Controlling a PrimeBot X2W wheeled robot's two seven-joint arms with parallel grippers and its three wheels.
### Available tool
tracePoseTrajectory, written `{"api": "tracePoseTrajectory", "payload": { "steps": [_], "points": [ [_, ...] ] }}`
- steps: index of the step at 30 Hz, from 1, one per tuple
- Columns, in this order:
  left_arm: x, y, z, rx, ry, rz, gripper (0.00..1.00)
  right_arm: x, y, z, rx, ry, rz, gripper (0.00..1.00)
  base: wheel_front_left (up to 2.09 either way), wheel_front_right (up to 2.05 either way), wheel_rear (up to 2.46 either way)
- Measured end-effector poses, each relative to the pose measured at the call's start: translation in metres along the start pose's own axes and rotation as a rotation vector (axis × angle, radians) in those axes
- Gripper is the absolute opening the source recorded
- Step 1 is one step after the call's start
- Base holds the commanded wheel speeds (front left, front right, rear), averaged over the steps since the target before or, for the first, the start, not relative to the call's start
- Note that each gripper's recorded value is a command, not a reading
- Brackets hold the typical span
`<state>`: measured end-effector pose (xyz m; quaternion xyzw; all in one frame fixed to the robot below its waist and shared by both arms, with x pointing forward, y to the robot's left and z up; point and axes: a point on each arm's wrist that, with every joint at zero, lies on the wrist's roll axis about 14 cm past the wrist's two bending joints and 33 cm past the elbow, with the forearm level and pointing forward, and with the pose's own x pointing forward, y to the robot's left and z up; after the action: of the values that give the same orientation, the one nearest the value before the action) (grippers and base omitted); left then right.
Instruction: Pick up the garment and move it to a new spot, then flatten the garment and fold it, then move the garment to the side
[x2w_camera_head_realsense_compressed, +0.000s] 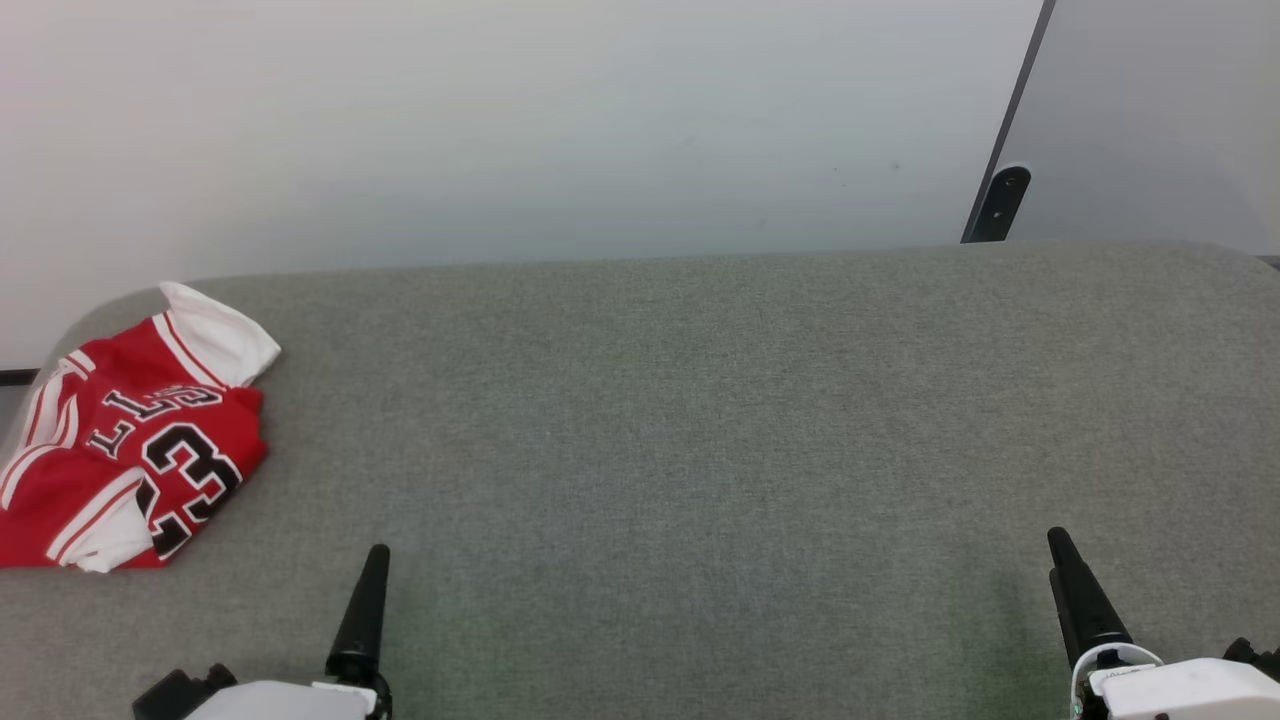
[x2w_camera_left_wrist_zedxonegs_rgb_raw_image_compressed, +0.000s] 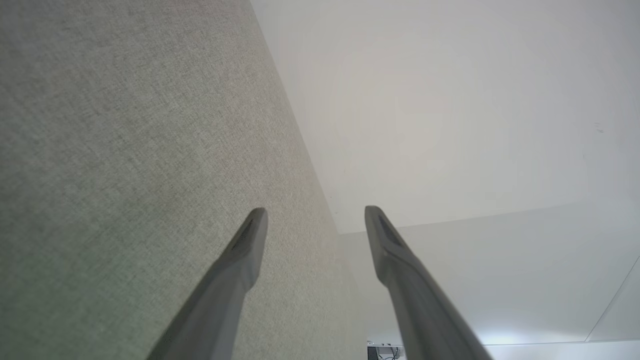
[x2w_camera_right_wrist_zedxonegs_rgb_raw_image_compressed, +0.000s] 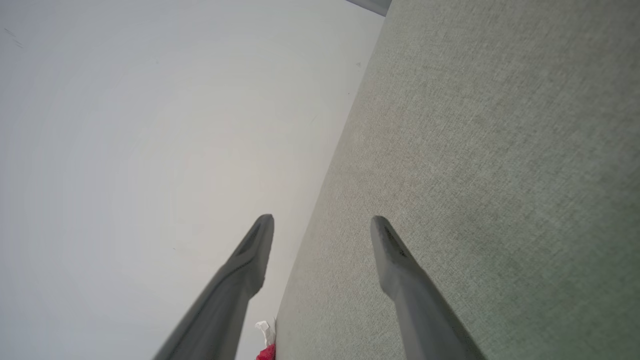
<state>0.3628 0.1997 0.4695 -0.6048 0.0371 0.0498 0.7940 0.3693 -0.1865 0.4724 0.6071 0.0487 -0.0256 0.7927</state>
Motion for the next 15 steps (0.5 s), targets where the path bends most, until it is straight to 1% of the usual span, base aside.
{"api": "tracePoseTrajectory", "payload": {
  "steps": [3,15],
  "points": [
    [-0.0004,-0.0008,0.0001,0.059,-0.005,-0.002,1.00,-0.0005,0.0003,-0.0002,-0.049,0.000,0.001,1.00,0.00,0.00,0.00],
    [-0.0067,-0.0051,-0.0037,0.329,-0.008,-0.021,1.00,-0.0051,0.0023,-0.0012,-0.312,0.002,0.012,1.00,0.00,0.00,0.00]
  ]
}}
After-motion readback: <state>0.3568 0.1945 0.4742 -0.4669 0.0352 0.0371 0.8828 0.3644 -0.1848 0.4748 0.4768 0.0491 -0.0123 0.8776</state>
